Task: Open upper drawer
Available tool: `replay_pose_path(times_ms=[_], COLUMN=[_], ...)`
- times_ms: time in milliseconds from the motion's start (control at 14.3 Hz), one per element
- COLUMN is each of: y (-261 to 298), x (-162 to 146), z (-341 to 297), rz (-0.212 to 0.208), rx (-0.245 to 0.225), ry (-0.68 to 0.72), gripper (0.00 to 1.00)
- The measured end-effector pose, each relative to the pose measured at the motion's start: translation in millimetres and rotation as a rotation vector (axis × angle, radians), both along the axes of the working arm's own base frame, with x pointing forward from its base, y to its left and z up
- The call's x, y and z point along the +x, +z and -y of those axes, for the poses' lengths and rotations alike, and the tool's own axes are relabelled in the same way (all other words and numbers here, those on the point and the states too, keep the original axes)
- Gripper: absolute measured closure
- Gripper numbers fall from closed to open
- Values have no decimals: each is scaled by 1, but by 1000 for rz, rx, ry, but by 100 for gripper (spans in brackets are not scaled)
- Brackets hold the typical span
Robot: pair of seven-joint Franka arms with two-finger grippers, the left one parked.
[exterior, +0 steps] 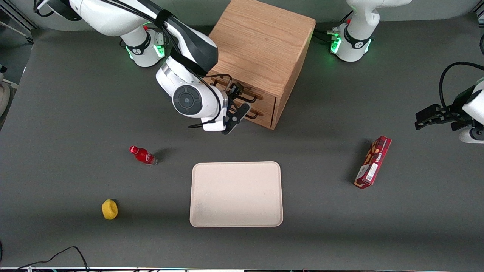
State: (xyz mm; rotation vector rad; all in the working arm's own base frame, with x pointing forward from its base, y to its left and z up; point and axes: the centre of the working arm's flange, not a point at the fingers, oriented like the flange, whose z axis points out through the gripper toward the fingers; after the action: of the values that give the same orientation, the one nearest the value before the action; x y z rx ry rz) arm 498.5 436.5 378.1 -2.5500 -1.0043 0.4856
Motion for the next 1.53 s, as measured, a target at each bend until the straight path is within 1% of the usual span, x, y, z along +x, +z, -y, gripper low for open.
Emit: replay_pose_path(times_ms=[70, 279, 349, 488, 628, 698, 907, 1116, 1326, 1535], y=[-2, -4, -4, -5, -8, -9, -10, -8, -11, -12], x=[0, 7, 16, 49, 78, 88, 108, 129, 154, 170], z=[1, 6, 13, 40, 66, 75, 86, 94, 111, 127], rz=[7, 27, 40, 76, 100, 106, 136, 137, 169, 195], rx=[-4, 25, 31, 37, 43, 47, 46, 54, 72, 81], ry=[11, 50, 45, 22, 2, -3, 13, 11, 13, 30], gripper=[0, 0, 0, 0, 0, 0, 0, 0, 0, 0])
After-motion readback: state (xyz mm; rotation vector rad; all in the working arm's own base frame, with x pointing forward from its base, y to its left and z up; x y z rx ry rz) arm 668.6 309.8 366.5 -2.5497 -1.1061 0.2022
